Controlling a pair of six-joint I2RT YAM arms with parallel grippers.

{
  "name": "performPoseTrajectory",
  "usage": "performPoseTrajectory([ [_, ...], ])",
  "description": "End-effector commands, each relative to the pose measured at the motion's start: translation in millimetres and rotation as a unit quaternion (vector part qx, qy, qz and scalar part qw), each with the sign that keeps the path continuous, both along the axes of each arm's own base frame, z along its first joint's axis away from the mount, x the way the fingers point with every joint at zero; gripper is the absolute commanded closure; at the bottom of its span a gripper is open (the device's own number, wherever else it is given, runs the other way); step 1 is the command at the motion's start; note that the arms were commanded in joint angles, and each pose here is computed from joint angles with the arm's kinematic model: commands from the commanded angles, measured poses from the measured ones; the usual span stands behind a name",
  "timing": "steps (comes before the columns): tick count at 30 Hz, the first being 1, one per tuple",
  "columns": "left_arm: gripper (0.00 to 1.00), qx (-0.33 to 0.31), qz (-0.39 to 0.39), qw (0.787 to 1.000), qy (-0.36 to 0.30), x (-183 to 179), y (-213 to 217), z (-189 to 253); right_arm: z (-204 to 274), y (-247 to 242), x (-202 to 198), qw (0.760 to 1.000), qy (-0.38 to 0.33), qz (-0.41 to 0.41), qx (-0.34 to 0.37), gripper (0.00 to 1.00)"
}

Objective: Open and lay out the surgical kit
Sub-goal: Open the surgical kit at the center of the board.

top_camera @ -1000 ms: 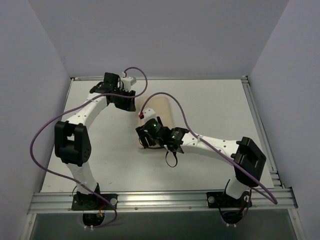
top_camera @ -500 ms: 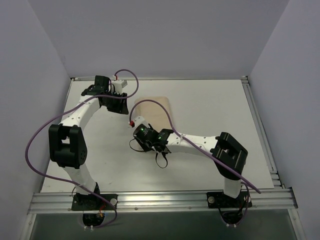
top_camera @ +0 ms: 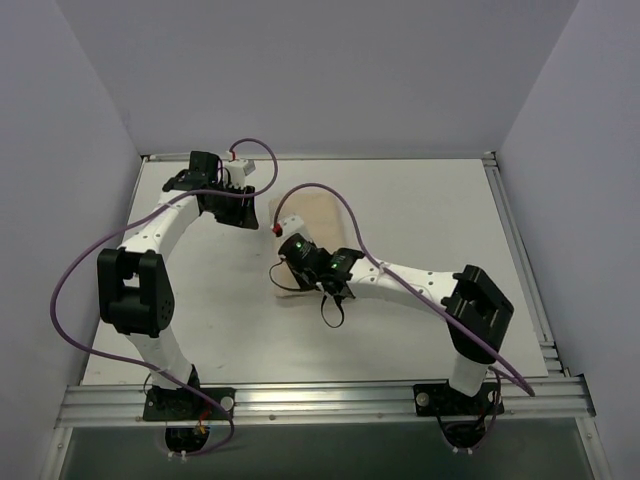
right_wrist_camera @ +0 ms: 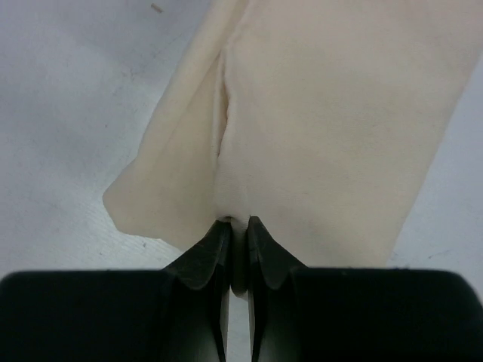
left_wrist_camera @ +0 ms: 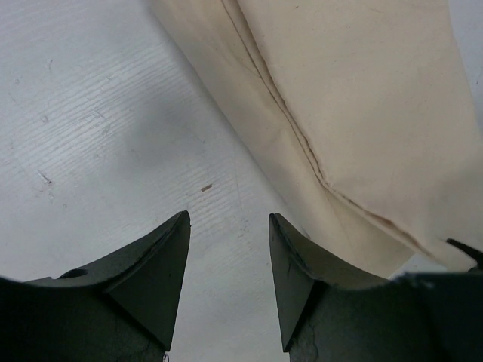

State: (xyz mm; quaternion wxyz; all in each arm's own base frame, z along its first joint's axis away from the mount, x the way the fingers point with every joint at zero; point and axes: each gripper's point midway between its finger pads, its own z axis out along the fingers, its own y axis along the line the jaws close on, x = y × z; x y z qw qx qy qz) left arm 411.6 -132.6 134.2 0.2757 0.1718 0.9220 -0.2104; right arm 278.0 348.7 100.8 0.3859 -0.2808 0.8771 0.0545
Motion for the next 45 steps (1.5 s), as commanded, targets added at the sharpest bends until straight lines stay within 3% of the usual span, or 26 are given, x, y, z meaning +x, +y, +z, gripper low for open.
performPoseTrajectory([
  [1,0.44,-0.009,-0.014,1.000,-0.016,-1.3,-4.6,15.5,53.5,-30.9,28.0,0.992,-0.029,-0.080,0.092,1.00],
  [5,0.44,-0.003,-0.025,0.999,-0.029,-2.3,-8.5,24.5,55.0,-107.3,55.4,0.966,-0.027,-0.216,0.136,1.00],
  [7,0.41,0.005,-0.049,0.998,-0.042,-7.7,-19.5,31.7,35.9,-174.8,58.6,0.938,-0.018,-0.317,0.138,1.00],
  [9,0.38,0.029,-0.071,0.995,-0.059,-12.2,-28.4,37.2,12.1,-230.1,54.6,0.892,0.009,-0.421,0.165,1.00],
  [12,0.33,0.068,-0.126,0.985,-0.092,-26.6,-61.2,43.5,-33.2,-286.2,17.3,0.835,0.039,-0.521,0.174,0.99],
  [14,0.30,0.081,-0.171,0.976,-0.107,-42.4,-92.3,45.4,-57.0,-312.5,-11.3,0.803,0.042,-0.569,0.170,0.89],
  [15,0.29,0.096,-0.187,0.971,-0.116,-46.7,-99.5,44.8,-63.6,-321.4,-21.4,0.772,0.045,-0.606,0.186,0.76],
  [16,0.27,0.105,-0.203,0.965,-0.125,-51.2,-108.8,45.8,-72.4,-338.0,-35.1,0.747,0.040,-0.636,0.188,0.31],
  [18,0.24,0.129,-0.262,0.946,-0.142,-72.8,-138.4,40.5,-74.2,-348.5,-44.8,0.718,0.033,-0.666,0.199,0.04],
  [20,0.21,0.163,-0.309,0.924,-0.154,-96.8,-163.8,30.0,-63.8,-352.4,-42.4,0.713,0.011,-0.667,0.214,0.00],
  [22,0.03,0.198,-0.335,0.905,-0.174,-108.0,-176.7,23.1,-52.4,-350.0,-33.3,0.724,-0.002,-0.651,0.226,0.00],
  [27,0.04,0.266,-0.410,0.846,-0.212,-148.4,-217.1,-9.6,-36.8,-345.0,-16.6,0.759,0.003,-0.620,0.199,0.00],
  [30,0.12,0.309,-0.404,0.831,-0.228,-144.3,-221.2,-20.4,-34.2,-339.2,-11.3,0.770,0.010,-0.605,0.200,0.00],
  [31,0.20,0.312,-0.405,0.828,-0.230,-145.6,-224.4,-21.7,-34.7,-337.9,-10.8,0.773,0.011,-0.601,0.202,0.00],
  [36,0.28,0.308,-0.411,0.828,-0.224,-145.6,-234.6,-32.8,-38.2,-331.1,-9.3,0.778,0.017,-0.589,0.219,0.01],
  [40,0.41,0.320,-0.408,0.826,-0.221,-142.9,-233.8,-42.5,-42.1,-331.3,-11.5,0.780,0.019,-0.588,0.214,0.01],
  [45,0.69,0.315,-0.399,0.830,-0.227,-140.9,-236.1,-36.0,-43.1,-331.0,-11.1,0.781,0.019,-0.587,0.215,0.01],
])
